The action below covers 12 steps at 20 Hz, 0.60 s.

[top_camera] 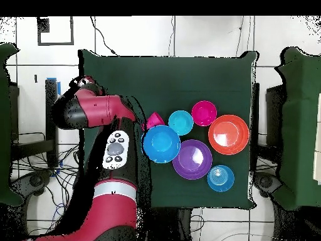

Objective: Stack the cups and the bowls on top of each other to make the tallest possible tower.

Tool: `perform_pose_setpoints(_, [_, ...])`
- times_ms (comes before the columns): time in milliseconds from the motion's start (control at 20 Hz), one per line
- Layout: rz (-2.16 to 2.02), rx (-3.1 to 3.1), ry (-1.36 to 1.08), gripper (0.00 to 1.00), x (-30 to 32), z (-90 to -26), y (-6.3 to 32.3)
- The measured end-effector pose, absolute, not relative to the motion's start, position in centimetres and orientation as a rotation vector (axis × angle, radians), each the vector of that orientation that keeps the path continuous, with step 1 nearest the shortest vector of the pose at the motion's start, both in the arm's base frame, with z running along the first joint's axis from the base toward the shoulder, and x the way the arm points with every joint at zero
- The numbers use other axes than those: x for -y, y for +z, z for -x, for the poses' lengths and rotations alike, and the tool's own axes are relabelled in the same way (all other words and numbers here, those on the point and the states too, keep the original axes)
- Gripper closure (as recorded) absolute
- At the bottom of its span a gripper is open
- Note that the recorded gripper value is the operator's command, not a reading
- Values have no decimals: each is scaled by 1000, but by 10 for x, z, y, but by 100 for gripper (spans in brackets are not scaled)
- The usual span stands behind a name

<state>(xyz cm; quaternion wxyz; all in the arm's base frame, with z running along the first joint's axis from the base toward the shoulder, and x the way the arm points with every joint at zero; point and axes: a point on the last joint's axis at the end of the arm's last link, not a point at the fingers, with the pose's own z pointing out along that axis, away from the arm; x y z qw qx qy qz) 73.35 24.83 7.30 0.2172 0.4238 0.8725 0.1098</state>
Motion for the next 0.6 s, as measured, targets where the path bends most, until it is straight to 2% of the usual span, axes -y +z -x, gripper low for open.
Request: perform_pose_setpoints(600, [-1164,-2381,263,0,-244,-745,76])
